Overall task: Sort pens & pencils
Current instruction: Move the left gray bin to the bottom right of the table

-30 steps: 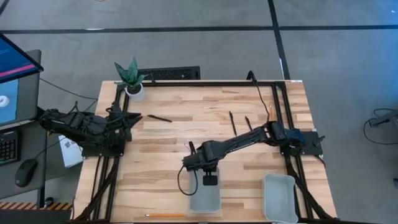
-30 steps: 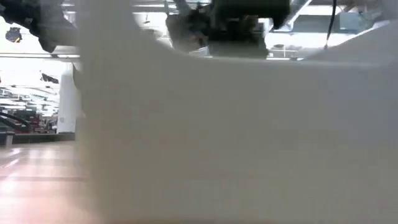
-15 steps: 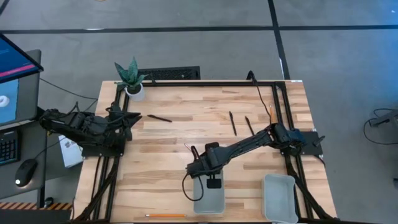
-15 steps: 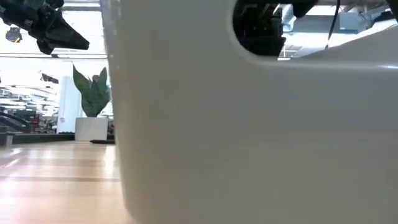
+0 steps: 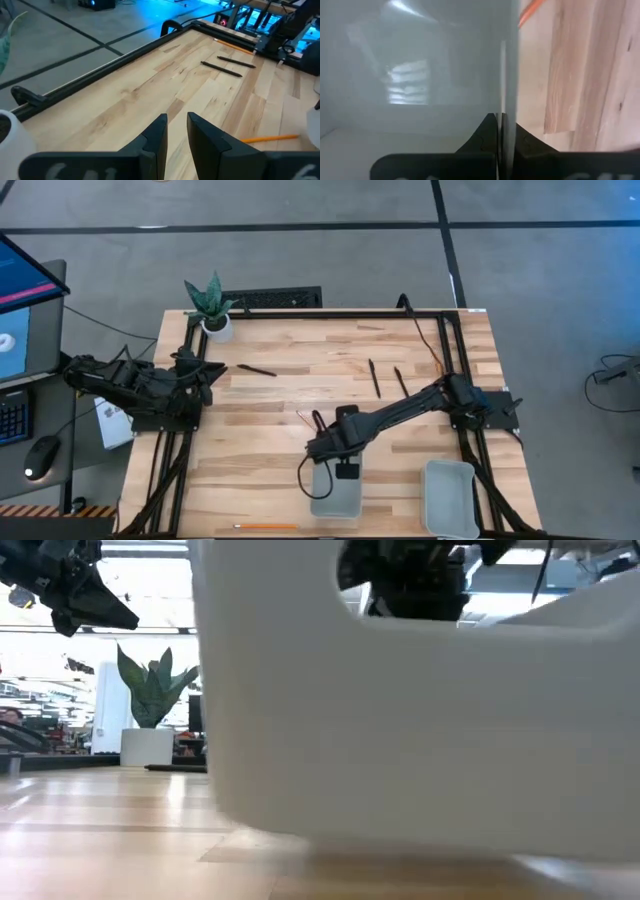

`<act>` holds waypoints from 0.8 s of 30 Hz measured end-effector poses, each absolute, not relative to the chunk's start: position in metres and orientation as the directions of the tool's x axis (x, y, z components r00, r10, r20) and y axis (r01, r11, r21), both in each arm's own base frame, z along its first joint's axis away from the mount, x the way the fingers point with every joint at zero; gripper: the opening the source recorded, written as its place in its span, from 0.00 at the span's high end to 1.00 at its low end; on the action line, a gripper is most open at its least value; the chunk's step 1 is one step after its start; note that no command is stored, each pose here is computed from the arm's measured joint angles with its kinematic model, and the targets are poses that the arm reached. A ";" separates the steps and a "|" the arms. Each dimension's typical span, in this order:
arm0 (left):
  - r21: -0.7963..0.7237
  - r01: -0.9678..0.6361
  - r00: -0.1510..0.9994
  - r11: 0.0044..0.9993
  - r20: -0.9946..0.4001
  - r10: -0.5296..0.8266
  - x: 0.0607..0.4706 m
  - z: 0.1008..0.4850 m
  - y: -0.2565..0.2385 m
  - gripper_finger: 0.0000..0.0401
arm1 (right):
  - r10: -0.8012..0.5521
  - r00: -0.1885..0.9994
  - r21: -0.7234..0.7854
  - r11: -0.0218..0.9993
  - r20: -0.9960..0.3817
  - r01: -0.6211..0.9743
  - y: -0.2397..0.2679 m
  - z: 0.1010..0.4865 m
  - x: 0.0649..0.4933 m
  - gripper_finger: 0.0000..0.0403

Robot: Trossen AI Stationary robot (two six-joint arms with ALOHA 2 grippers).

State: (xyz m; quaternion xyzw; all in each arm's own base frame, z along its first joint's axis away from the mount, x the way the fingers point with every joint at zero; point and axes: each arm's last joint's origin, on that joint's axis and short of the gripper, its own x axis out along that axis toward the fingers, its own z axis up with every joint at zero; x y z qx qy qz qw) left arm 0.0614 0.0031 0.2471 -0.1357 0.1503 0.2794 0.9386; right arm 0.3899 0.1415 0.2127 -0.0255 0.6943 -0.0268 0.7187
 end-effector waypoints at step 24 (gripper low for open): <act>-0.160 -0.651 0.746 0.742 -0.315 0.586 0.060 0.248 0.006 0.84 | 0.093 0.212 0.126 0.981 -0.973 0.147 0.155 0.222 0.250 0.95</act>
